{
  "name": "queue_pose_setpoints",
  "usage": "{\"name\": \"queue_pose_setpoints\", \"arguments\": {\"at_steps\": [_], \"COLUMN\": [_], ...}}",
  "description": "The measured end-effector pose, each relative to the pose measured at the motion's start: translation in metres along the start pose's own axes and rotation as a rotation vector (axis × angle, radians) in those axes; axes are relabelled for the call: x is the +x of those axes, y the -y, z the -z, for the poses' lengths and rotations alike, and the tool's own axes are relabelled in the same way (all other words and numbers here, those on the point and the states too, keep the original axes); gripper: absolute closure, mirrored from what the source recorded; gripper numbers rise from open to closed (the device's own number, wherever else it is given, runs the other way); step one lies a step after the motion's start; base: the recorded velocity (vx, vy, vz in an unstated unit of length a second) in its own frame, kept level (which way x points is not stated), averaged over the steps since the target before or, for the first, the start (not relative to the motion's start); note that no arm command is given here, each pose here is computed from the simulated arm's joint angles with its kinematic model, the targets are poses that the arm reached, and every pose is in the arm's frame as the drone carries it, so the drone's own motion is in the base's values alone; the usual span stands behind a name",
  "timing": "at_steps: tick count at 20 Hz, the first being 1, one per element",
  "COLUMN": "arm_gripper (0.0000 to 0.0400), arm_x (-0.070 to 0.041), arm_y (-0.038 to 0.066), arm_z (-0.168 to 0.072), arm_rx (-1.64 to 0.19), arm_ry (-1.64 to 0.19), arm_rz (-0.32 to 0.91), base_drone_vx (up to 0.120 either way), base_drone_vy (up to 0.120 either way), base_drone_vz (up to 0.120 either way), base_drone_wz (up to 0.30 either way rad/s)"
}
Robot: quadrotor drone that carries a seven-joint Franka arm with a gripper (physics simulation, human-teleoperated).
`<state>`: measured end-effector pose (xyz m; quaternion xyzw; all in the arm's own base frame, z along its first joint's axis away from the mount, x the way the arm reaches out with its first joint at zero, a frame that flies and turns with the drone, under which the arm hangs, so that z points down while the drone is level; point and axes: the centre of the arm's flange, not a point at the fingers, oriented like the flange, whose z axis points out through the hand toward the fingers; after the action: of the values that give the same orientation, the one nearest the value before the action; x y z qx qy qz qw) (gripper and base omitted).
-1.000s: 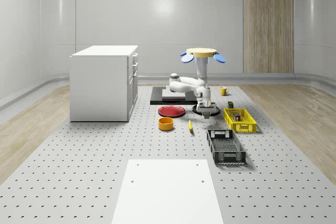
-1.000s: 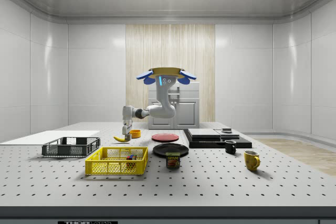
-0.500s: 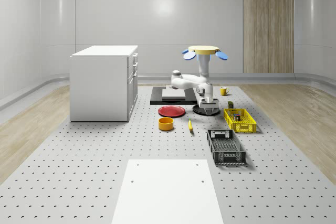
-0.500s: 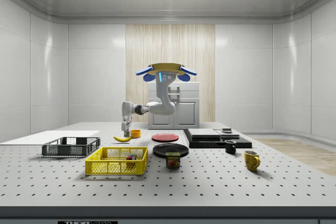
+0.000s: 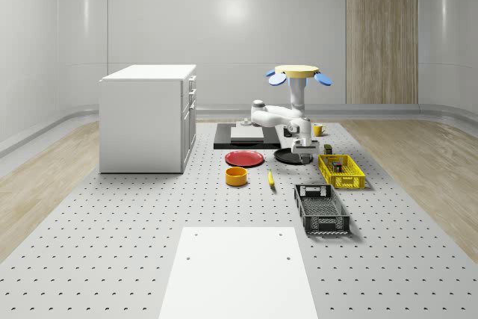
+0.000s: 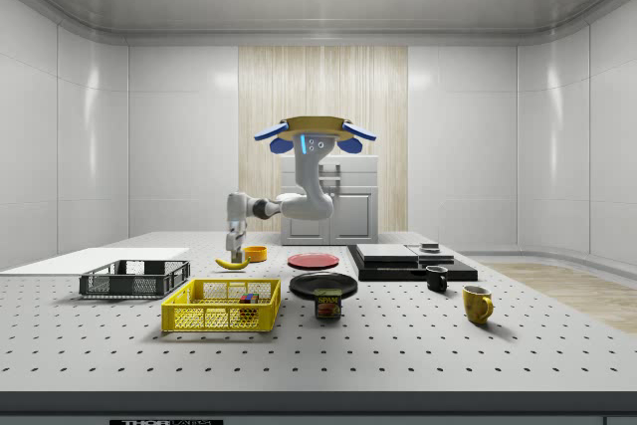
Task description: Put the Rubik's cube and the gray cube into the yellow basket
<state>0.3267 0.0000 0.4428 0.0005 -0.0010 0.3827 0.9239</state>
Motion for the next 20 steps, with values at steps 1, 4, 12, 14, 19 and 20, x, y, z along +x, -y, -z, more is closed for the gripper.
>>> {"name": "queue_pose_setpoints", "arguments": {"at_steps": [1, 4, 12, 14, 19, 20], "arm_gripper": [0.015, 0.015, 0.015, 0.015, 0.015, 0.015], "arm_x": [0.0, 0.0, 0.0, 0.0, 0.0, 0.0], "arm_y": [0.0, 0.0, 0.0, 0.0, 0.0, 0.0], "arm_z": [0.0, 0.0, 0.0001, 0.0001, 0.0001, 0.0001], "arm_rx": [0.0, 0.0, 0.0, 0.0, 0.0, 0.0], "arm_ry": [0.0, 0.0, 0.0, 0.0, 0.0, 0.0], "arm_rz": [0.0, 0.0, 0.0, 0.0, 0.0, 0.0], "base_drone_vx": [0.0, 0.0, 0.0, 0.0, 0.0, 0.0], "base_drone_vy": [0.12, 0.12, 0.12, 0.12, 0.12, 0.12], "base_drone_vz": [0.0, 0.0, 0.0, 0.0, 0.0, 0.0], "base_drone_wz": [0.0, 0.0, 0.0, 0.0, 0.0, 0.0]}}
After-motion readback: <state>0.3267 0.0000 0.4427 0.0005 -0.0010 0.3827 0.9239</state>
